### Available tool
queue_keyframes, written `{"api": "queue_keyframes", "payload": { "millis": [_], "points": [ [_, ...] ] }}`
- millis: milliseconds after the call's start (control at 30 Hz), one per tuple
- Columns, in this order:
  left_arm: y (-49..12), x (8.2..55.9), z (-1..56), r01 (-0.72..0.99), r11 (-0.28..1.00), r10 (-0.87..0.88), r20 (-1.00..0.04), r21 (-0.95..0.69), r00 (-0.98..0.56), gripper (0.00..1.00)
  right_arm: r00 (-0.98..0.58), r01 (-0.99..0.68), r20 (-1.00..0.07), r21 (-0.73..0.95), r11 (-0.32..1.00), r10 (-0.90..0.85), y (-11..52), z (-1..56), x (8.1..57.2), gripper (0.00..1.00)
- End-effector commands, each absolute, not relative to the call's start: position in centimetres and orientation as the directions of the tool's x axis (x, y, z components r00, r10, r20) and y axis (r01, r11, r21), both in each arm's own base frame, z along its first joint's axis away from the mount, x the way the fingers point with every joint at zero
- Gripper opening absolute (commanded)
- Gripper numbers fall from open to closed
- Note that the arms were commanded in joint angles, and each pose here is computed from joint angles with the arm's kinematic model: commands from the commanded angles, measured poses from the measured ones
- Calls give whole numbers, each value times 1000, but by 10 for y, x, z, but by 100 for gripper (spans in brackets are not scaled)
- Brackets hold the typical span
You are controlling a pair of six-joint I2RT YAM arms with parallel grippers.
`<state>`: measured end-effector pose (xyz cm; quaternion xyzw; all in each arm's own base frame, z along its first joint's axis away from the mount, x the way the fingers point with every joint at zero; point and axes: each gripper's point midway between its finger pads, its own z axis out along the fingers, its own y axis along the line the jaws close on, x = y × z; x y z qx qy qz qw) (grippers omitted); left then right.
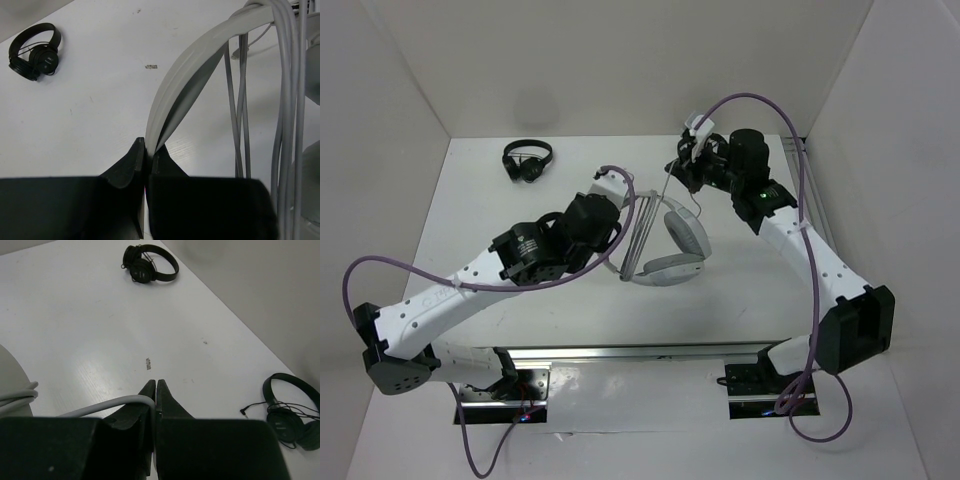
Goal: Wrap the headphones
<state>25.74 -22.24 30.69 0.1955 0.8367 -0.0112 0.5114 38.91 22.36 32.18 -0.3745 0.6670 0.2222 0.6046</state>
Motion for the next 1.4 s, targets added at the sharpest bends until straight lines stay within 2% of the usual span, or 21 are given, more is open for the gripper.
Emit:
{"api": "queue_keyframes", "payload": {
  "millis": [0, 100, 133, 333, 433, 467, 533, 567, 633, 700, 767, 800, 867, 900, 1000, 1067, 1133, 1200, 1333, 1367],
  "points": [
    [-214, 193, 283, 642, 734, 577, -702, 222, -417, 0, 189, -532, -971, -228, 815, -148, 167, 393, 448, 1],
    [-233, 185, 305, 703, 697, 516, -777, 138, -360, 0, 158, -614, -979, -199, 764, -128, 184, 380, 449, 3],
    [-235, 185, 315, 708, 696, 490, -800, 121, -345, 0, 152, -616, -981, -189, 765, -121, 184, 380, 451, 1],
    [-222, 207, 385, 560, 824, 288, -915, 85, -284, 0, 53, -723, -999, -44, 690, -8, 204, 346, 452, 0],
    [-217, 204, 421, 553, 833, 164, -960, 12, -226, 0, -21, -792, -997, 58, 607, 68, 218, 332, 447, 29],
    [-219, 203, 440, 559, 828, 86, -977, -38, -195, 0, 11, -820, -994, 51, 570, 105, 225, 342, 446, 32],
    [-220, 194, 467, 601, 795, 21, -987, -81, -162, 0, -107, -888, -981, 168, 428, 163, 248, 330, 436, 33],
    [-223, 193, 472, 608, 788, 10, -986, -94, -166, 0, -69, -919, -979, 137, 369, 192, 257, 344, 432, 33],
    [-223, 194, 482, 598, 793, -15, -984, -118, -175, 0, -198, -934, -954, 253, 251, 225, 287, 326, 424, 33],
    [-221, 200, 486, 561, 816, -40, -982, -140, -186, 0, -176, -955, -949, 228, 187, 260, 308, 331, 417, 33],
    [-220, 204, 487, 528, 833, -68, -978, -164, -196, 0, -241, -947, -929, 289, 142, 281, 335, 318, 412, 33],
    [-217, 209, 482, 493, 855, -63, -977, -158, -203, 0, -213, -958, -926, 261, 122, 312, 341, 324, 408, 33],
    [-208, 213, 477, 426, 888, -77, -969, -174, -234, 0, -279, -950, -899, 310, 42, 337, 358, 321, 395, 35],
    [-198, 217, 477, 377, 911, -84, -969, -169, -230, 0, -251, -961, -891, 275, 9, 377, 359, 325, 383, 37],
    [-183, 224, 463, 260, 954, -81, -961, -151, -263, 0, -300, -953, -856, 289, -92, 421, 360, 322, 347, 39],
    [-177, 225, 453, 212, 965, -92, -954, -157, -285, 0, -304, -951, -840, 300, -82, 450, 351, 327, 336, 44],
    [-174, 224, 449, 190, 965, -121, -948, -182, -293, 0, -322, -941, -835, 335, -52, 447, 343, 309, 325, 44],
    [-169, 216, 440, 214, 959, -117, -945, -188, -305, 0, -289, -952, -837, 304, -45, 464, 331, 318, 305, 44],
    [-175, 203, 437, 315, 915, -155, -941, -252, -302, 0, -238, -937, -835, 331, 109, 496, 313, 306, 297, 45],
    [-179, 202, 435, 329, 910, -151, -939, -254, -310, 0, -213, -897, -817, 380, 224, 536, 301, 296, 311, 45]
  ]
}}
